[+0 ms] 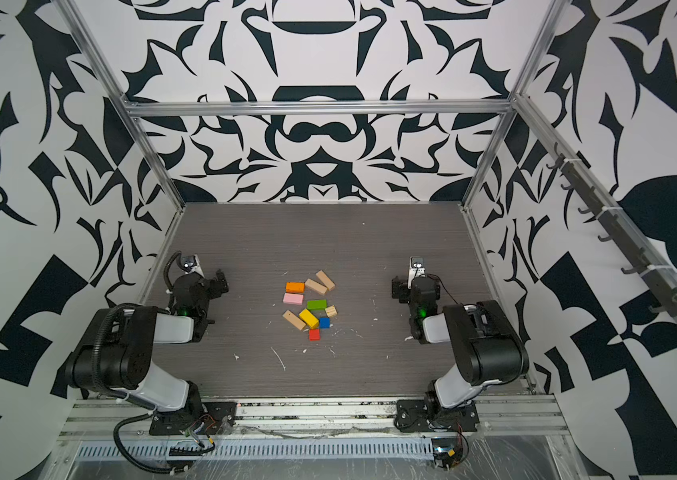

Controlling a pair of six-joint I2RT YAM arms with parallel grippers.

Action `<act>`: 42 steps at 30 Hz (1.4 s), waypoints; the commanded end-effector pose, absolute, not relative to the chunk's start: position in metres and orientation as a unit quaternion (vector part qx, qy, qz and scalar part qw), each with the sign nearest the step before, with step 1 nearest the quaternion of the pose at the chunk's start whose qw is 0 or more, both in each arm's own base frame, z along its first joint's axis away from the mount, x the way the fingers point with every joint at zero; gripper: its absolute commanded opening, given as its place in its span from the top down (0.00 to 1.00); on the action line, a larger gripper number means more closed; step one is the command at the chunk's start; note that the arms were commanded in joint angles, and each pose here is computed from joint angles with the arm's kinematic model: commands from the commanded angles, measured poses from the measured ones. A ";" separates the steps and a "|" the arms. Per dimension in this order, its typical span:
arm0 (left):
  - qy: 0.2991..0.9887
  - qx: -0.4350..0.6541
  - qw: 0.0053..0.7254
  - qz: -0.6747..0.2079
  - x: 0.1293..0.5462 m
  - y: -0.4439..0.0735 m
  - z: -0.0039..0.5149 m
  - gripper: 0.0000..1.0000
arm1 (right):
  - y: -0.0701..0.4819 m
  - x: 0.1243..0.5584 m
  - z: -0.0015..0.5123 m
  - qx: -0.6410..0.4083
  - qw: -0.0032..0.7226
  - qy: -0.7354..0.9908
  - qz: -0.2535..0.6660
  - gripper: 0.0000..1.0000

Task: Build the wood block tower

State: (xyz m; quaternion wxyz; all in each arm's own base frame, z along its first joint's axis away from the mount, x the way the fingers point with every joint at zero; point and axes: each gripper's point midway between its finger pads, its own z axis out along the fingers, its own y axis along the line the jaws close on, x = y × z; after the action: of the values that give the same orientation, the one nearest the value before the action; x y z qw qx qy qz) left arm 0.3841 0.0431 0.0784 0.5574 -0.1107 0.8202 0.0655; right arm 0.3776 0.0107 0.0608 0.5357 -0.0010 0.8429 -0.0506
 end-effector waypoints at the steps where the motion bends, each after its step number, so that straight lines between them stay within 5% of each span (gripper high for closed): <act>1: 0.806 -0.120 0.576 0.067 0.389 0.047 0.092 0.00 | 0.011 0.386 0.080 -0.002 0.560 0.827 -0.050 0.00; 31: 0.806 -0.121 0.575 0.067 0.389 0.047 0.091 0.00 | 0.005 0.384 0.081 0.016 0.564 0.823 -0.060 0.00; 42: 0.803 -0.173 0.560 0.109 0.377 0.060 0.130 0.01 | 0.043 0.381 0.128 -0.040 0.533 0.845 0.028 0.00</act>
State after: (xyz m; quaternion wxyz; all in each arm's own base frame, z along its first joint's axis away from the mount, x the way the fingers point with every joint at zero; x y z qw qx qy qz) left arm 0.3796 0.0492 0.1143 0.5771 -0.1327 0.8021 0.0781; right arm 0.3819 0.0286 0.1164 0.5478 -0.0283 0.8361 -0.0077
